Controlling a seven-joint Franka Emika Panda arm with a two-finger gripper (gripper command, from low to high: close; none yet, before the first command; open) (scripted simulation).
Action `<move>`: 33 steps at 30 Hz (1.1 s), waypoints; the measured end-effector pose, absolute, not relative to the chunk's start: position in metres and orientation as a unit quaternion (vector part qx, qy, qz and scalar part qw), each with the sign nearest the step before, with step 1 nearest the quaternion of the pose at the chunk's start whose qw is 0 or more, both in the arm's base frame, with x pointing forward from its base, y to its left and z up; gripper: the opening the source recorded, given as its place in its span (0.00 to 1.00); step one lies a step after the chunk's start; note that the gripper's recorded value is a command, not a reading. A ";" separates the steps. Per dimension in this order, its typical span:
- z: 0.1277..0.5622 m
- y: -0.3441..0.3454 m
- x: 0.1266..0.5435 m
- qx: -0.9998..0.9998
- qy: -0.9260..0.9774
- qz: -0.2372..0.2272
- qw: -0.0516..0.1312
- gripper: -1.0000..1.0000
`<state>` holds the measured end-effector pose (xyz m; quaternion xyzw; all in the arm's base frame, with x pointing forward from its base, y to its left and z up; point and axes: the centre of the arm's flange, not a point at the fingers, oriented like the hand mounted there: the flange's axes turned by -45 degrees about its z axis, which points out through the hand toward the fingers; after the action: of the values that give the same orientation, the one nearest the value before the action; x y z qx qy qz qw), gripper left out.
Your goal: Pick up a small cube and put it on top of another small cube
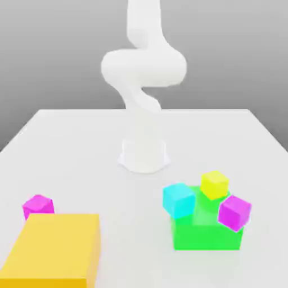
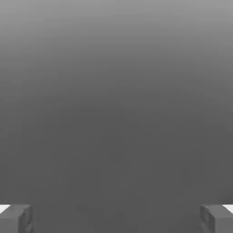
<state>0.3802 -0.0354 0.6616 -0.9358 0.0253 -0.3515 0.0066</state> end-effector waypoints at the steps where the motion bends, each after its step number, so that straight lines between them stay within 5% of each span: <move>1: 0.638 -0.051 0.393 -0.942 0.034 -0.334 0.008 0.50; 10: 0.432 -0.176 0.421 -0.974 0.116 -0.192 0.014 0.50; 19: 0.246 -0.269 0.326 -0.976 0.212 -0.047 0.005 0.50; 22: 0.202 -0.281 0.289 -0.973 0.231 -0.008 0.000 0.50; 29: 0.145 -0.282 0.284 -0.973 0.231 -0.001 -0.003 0.50; 30: 0.137 -0.281 0.283 -0.973 0.231 0.000 -0.002 0.00; 33: 0.137 -0.281 0.283 -0.973 0.231 0.000 -0.001 0.00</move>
<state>0.2833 -0.2810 0.1371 -0.9729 0.2310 0.0001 -0.0014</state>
